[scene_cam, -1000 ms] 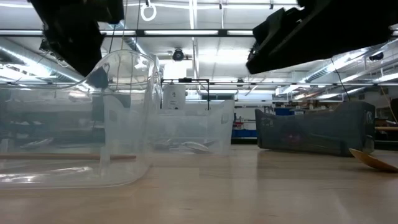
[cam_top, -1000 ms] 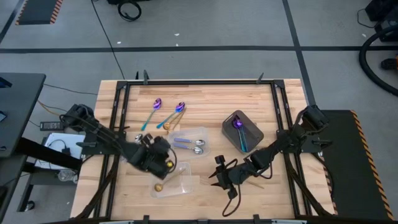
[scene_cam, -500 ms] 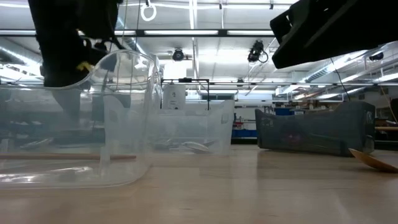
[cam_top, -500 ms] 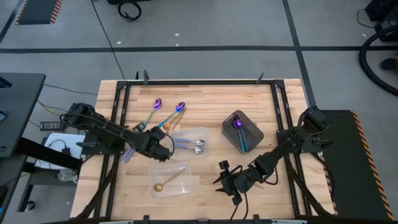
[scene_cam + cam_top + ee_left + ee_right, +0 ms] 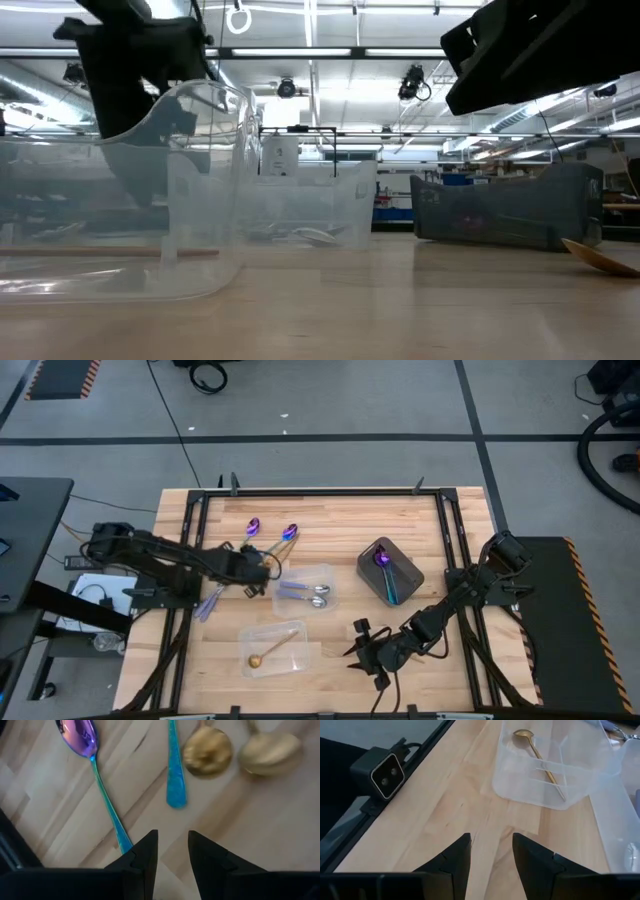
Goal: Sort silverware by color (type)
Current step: Put the blue spoon into the black transparent bin
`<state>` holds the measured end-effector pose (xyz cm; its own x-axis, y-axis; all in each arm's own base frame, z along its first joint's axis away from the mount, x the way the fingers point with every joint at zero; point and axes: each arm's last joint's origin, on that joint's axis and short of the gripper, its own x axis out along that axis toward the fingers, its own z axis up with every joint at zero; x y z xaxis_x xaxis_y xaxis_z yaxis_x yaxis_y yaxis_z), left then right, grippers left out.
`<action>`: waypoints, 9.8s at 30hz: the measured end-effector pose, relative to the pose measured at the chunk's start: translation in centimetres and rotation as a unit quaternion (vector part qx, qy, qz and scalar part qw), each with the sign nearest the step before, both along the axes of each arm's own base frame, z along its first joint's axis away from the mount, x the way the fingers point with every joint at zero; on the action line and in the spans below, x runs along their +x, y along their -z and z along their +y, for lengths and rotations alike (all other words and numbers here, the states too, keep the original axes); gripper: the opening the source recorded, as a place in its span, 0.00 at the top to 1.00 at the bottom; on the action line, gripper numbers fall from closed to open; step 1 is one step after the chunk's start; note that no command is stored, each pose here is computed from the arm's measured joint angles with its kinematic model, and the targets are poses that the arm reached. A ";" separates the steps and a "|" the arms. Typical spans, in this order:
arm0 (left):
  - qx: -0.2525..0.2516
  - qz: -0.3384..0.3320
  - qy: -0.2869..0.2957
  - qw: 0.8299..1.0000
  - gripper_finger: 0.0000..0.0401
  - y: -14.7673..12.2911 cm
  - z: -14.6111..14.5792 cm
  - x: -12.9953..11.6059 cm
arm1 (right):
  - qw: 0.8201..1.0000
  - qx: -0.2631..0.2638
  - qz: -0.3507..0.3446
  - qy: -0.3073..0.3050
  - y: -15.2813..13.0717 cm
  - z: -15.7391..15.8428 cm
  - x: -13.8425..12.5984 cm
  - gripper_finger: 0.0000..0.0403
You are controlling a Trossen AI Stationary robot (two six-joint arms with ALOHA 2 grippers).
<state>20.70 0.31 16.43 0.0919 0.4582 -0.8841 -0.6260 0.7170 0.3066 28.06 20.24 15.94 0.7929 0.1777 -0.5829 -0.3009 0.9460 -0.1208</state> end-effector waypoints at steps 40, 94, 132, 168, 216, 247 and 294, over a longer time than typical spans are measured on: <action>-0.081 -0.084 -0.128 0.985 0.71 2.1 13.1 -3.1 | 1.000 0.010 0.015 0.022 0.3 1.2 -1.3 0.61; 0.073 -0.363 0.098 0.924 0.96 -4.1 1.9 1.2 | 0.995 -0.067 -0.017 0.066 -2.1 -2.0 -0.5 0.61; 0.201 -0.579 0.330 0.717 0.96 -6.4 -5.8 6.2 | 0.946 0.050 -0.270 0.173 -6.7 -13.8 7.2 0.42; 0.168 -0.555 0.348 0.736 0.81 -3.9 -6.1 7.3 | 0.972 0.034 -0.171 0.158 -4.9 -14.0 6.9 0.90; 0.067 -0.447 0.251 0.856 0.55 -2.4 -9.3 3.5 | 0.945 0.163 0.058 0.277 -10.2 -15.8 1.5 0.89; 0.003 -0.463 0.231 0.856 0.55 -2.2 -9.5 3.5 | 0.772 0.203 0.300 0.522 -7.8 -20.1 -4.8 0.89; 0.060 -0.446 0.290 0.845 0.55 -2.6 -9.5 3.7 | 0.588 0.417 0.419 0.552 -3.6 -24.8 -7.4 0.78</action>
<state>24.39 -9.18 19.01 0.9366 0.1893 -0.2950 -0.2006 0.9796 -0.0082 20.71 -4.52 19.59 0.1902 0.3245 -0.9266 0.9288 0.2464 0.2769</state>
